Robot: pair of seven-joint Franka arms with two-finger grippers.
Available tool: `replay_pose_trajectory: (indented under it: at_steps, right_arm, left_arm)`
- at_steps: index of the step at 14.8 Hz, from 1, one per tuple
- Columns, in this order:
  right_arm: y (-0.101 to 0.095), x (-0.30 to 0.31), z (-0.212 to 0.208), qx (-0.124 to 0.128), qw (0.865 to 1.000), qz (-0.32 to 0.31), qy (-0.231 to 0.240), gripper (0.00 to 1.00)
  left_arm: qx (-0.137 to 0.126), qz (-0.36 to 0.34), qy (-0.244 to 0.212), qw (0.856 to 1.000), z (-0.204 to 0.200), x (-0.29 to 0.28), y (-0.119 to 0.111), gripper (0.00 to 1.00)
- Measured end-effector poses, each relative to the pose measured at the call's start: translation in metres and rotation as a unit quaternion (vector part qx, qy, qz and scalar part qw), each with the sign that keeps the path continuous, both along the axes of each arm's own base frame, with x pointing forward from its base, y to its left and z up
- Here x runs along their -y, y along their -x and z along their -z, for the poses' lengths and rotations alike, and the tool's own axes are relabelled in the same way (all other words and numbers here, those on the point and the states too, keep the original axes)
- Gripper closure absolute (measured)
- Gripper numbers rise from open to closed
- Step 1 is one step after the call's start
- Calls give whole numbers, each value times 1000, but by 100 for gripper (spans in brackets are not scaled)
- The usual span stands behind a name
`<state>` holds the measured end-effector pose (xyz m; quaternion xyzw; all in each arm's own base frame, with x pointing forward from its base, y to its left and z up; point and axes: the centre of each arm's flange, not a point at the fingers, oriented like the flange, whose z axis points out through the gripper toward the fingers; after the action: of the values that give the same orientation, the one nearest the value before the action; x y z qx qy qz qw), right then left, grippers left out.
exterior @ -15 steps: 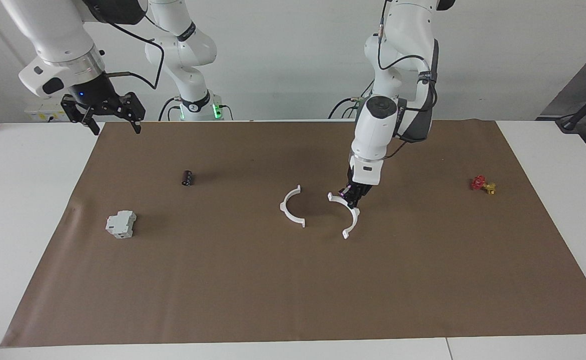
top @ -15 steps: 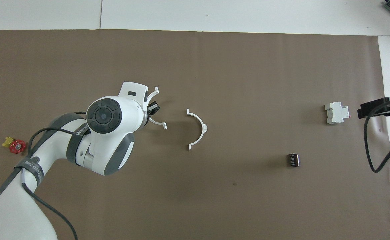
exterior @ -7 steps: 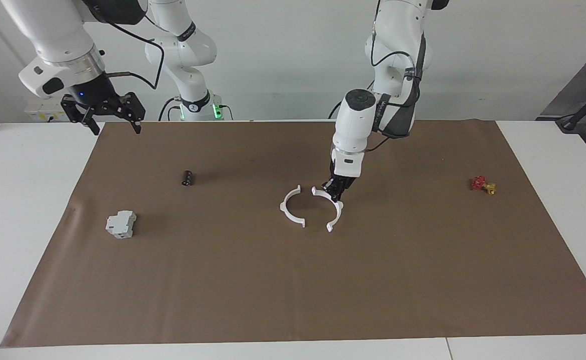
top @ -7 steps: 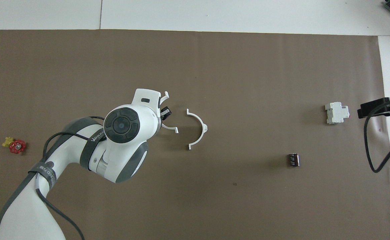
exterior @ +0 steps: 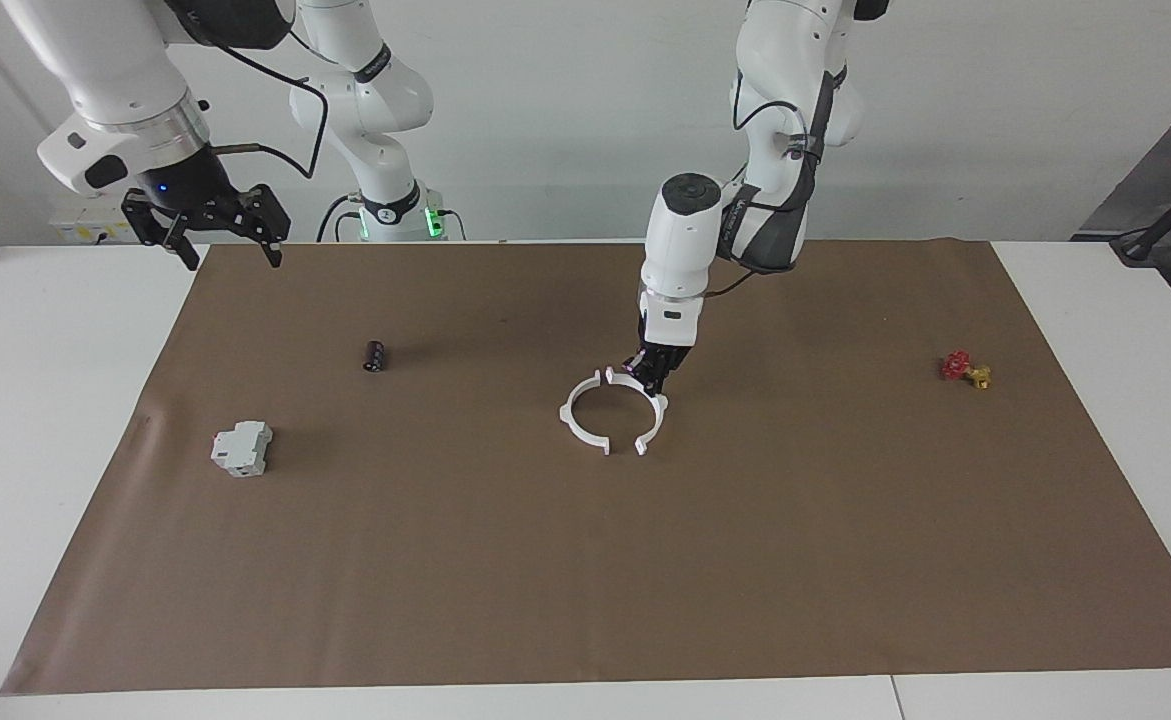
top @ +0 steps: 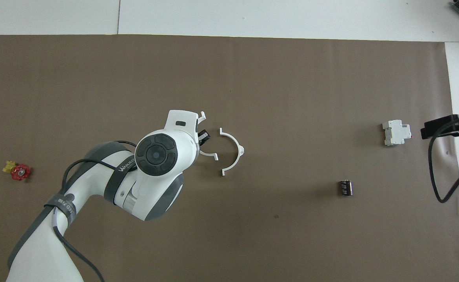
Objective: Assemble drain pipe with both arms
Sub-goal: 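Carry the clamp half to the placed half with the left gripper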
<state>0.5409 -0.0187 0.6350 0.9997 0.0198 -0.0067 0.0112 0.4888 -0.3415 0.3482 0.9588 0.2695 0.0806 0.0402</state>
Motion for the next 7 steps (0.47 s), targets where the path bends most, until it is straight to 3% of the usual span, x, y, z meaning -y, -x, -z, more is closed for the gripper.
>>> replay_pose_trajectory:
  at_steps: [3,7]
  right_arm:
    - [0,0,0,0,1000,0,0,0]
    - [0,0,0,0,1000,0,0,0]
  left_arm:
    - [17,34,-39,999,12,-3,-1,93]
    - [28,39,-34,998,12,1,0,93]
